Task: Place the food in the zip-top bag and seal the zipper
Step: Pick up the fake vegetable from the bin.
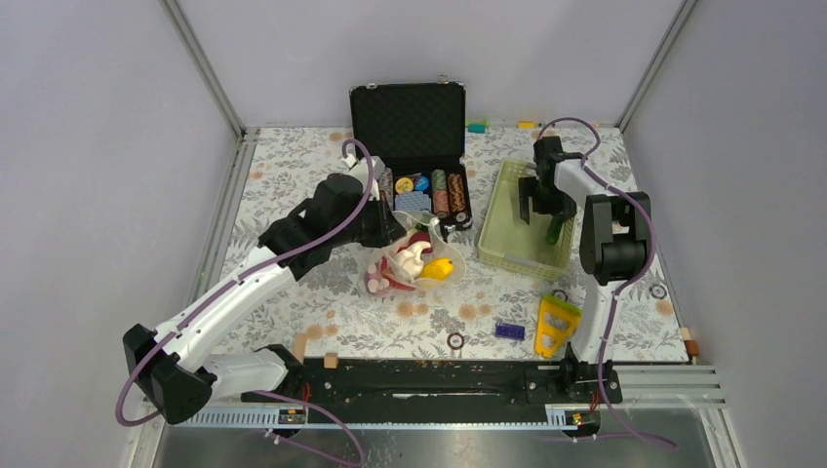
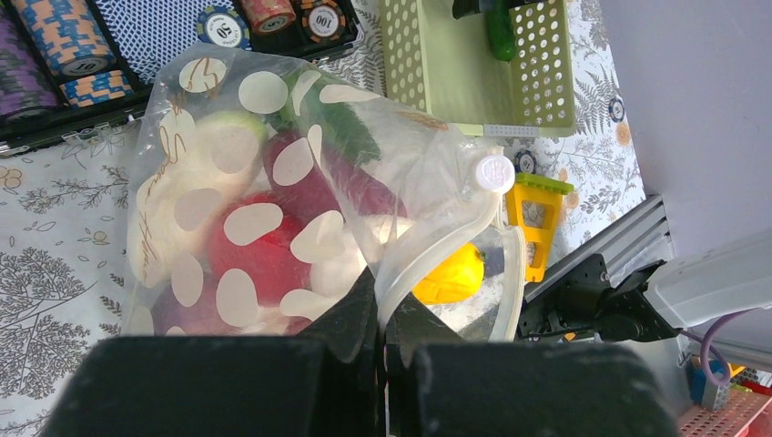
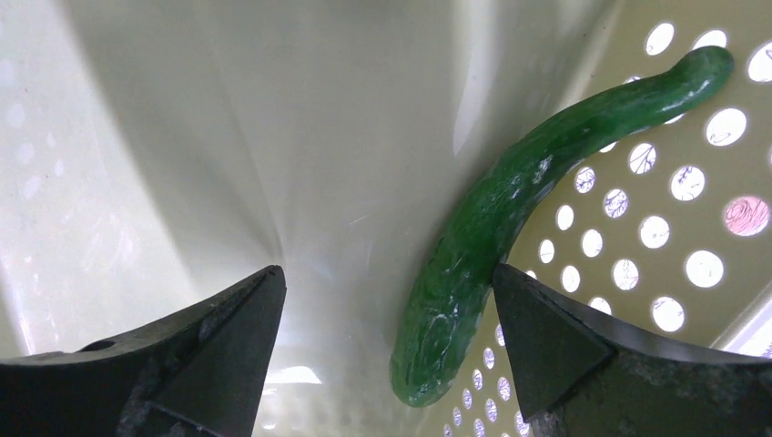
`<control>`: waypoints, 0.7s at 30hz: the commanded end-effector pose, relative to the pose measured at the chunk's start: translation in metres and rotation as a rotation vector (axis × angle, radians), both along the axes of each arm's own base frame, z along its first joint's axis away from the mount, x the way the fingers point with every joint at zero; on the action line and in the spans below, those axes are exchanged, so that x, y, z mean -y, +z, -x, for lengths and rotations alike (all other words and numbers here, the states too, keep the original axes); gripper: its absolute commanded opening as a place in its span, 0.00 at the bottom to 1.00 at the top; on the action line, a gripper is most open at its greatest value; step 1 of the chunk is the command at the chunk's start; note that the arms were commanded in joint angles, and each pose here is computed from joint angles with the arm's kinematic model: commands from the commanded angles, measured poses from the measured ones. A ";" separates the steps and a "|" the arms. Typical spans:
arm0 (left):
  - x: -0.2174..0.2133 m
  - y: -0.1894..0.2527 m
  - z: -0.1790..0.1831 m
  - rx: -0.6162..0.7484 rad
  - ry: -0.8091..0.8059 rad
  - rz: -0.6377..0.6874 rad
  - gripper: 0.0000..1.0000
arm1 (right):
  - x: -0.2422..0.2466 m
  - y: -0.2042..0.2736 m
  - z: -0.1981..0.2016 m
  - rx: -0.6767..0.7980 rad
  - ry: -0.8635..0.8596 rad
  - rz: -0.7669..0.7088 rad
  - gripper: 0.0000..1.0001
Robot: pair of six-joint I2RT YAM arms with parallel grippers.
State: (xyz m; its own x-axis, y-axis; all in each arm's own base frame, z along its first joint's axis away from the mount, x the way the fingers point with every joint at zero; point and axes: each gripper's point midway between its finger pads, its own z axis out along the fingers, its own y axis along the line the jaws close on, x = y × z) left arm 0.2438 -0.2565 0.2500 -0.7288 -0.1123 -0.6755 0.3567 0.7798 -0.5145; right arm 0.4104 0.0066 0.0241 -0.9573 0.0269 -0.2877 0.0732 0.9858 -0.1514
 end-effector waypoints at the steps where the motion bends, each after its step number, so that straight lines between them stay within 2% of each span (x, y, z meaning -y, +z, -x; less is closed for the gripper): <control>1: 0.002 0.032 -0.012 0.090 0.013 0.052 0.00 | -0.022 -0.006 -0.001 0.017 0.148 -0.089 0.88; 5: 0.000 0.031 -0.014 0.089 0.021 0.049 0.00 | -0.025 -0.001 -0.003 0.070 0.210 -0.101 0.84; 6: 0.000 0.030 -0.014 0.087 0.023 0.047 0.00 | -0.026 0.000 -0.003 0.075 0.221 -0.105 0.81; 9: -0.001 0.031 -0.014 0.086 0.024 0.048 0.00 | -0.025 -0.002 0.003 0.045 0.234 -0.106 0.70; 13: -0.003 0.032 -0.015 0.089 0.031 0.047 0.00 | -0.026 -0.001 0.016 -0.002 0.240 -0.118 0.64; 15: -0.004 0.032 -0.016 0.091 0.034 0.048 0.00 | -0.031 0.006 0.017 0.018 0.272 -0.145 0.65; 21: -0.003 0.029 -0.020 0.081 0.030 0.052 0.00 | -0.048 0.049 0.007 0.219 0.369 -0.209 0.69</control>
